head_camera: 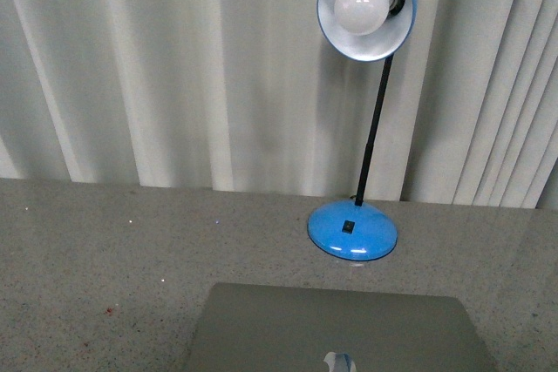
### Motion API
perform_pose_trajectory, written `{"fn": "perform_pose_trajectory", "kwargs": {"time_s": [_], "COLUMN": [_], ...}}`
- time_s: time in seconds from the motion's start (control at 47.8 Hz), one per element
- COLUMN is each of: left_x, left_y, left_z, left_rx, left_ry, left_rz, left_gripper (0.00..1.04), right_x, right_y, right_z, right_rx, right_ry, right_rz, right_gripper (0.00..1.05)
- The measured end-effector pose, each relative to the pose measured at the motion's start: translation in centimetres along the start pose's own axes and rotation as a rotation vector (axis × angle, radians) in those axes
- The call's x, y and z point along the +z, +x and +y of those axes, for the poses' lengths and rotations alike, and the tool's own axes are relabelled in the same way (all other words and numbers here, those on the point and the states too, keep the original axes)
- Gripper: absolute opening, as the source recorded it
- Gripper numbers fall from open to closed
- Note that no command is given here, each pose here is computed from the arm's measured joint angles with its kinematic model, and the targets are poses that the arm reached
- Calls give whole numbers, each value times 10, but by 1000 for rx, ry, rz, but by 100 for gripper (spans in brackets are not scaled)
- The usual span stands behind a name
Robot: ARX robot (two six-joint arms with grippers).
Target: Close laptop
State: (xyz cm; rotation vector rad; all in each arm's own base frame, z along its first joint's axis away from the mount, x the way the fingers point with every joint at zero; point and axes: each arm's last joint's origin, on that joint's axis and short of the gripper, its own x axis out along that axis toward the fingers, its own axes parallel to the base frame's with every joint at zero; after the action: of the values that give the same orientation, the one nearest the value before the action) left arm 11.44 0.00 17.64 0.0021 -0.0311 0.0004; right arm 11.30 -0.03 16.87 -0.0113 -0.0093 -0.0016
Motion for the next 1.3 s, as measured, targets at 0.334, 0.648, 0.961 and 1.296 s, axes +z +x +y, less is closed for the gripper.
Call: {"fn": "perform_pose_trajectory", "kwargs": {"time_s": [0.334,0.648,0.961,1.296], "left_x": [0,-3,-3,-3], "left_y": [-8,-18,-18,-18], "left_z": [0,0,0,0], "left_rx": [0,0,0,0], "left_ry": [0,-3,-4,-4], "left_rz": [-1,5,6,6], "left_gripper": [4,4,22,80], "right_x": [-5,-3,-3,-3], "right_y": [-12,-15,-15,-15], "right_z": [0,0,0,0], "right_rx": [2,0,0,0], "right_ry": [0,0,0,0], "right_rz": [35,6,6,6], "right_gripper": [3,3,19,76]}}
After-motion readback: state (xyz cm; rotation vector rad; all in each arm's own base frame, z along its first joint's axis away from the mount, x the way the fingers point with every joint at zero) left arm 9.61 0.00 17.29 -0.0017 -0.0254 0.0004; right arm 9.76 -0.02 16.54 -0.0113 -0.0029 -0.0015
